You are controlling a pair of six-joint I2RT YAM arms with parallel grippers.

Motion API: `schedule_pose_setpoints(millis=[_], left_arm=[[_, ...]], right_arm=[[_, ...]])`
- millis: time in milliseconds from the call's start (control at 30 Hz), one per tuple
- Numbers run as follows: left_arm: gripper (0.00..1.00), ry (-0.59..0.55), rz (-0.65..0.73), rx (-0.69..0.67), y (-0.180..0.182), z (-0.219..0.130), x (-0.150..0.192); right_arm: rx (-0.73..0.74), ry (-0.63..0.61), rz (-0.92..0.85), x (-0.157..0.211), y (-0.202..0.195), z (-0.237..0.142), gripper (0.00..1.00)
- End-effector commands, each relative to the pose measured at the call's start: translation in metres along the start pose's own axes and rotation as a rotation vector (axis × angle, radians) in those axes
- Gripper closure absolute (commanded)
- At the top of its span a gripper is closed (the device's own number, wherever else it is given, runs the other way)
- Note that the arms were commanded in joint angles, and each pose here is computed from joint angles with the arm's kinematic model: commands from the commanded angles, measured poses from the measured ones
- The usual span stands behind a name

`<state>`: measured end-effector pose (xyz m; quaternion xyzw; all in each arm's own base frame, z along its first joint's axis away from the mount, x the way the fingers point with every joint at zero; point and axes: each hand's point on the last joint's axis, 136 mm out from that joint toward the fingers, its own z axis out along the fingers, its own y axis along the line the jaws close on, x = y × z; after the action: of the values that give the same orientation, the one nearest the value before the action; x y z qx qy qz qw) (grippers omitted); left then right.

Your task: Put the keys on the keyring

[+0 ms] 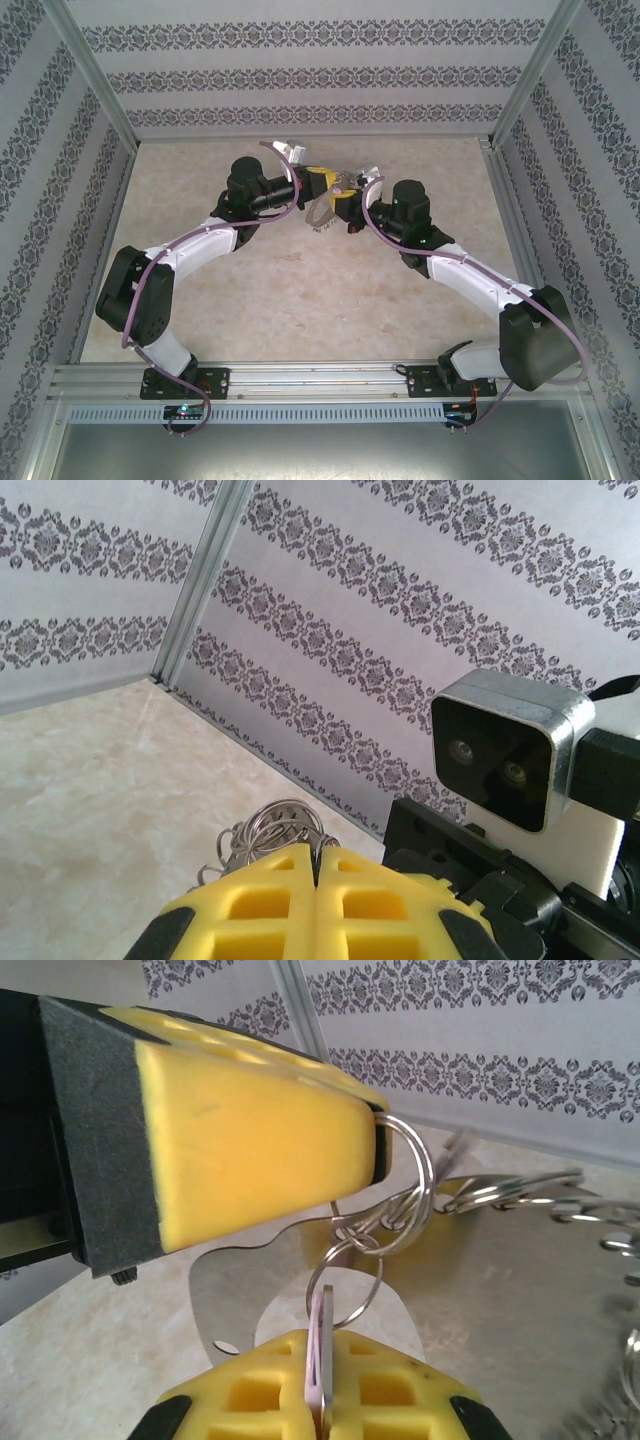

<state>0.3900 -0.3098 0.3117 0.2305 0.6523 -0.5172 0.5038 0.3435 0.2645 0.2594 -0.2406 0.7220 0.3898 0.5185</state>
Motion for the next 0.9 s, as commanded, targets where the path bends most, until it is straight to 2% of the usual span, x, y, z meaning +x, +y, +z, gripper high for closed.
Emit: schedule_pose_setpoints(millis=[0, 33, 67, 133, 167, 400, 567, 867], left_arm=[[1.0, -0.143, 0.077, 0.034, -0.021, -0.005, -0.04], [1.0, -0.141, 0.077, 0.035, -0.021, -0.005, -0.04], [1.0, -0.14, 0.079, 0.036, -0.022, -0.005, -0.039], [1.0, -0.132, 0.08, 0.038, -0.022, -0.005, -0.038], [1.0, -0.128, 0.08, 0.038, -0.022, -0.005, -0.037], [1.0, -0.115, 0.079, 0.042, -0.022, -0.005, -0.034], [1.0, -0.099, 0.082, 0.061, -0.024, -0.003, -0.031], [1.0, -0.084, 0.072, 0.093, -0.028, -0.002, -0.029]], right_arm=[[-0.03, -0.033, -0.019, -0.014, 0.013, 0.006, 1.0], [-0.03, -0.034, -0.02, -0.014, 0.013, 0.007, 1.0], [-0.025, -0.037, -0.019, -0.015, 0.012, 0.006, 0.94], [-0.012, -0.035, -0.014, -0.016, 0.009, 0.005, 0.65], [-0.006, -0.037, -0.01, -0.017, 0.007, 0.002, 0.6], [-0.033, -0.086, 0.038, -0.03, 0.003, -0.031, 0.61], [-0.041, -0.154, 0.05, -0.053, 0.004, -0.051, 0.62], [-0.173, -0.159, 0.143, -0.073, 0.001, -0.037, 0.62]])
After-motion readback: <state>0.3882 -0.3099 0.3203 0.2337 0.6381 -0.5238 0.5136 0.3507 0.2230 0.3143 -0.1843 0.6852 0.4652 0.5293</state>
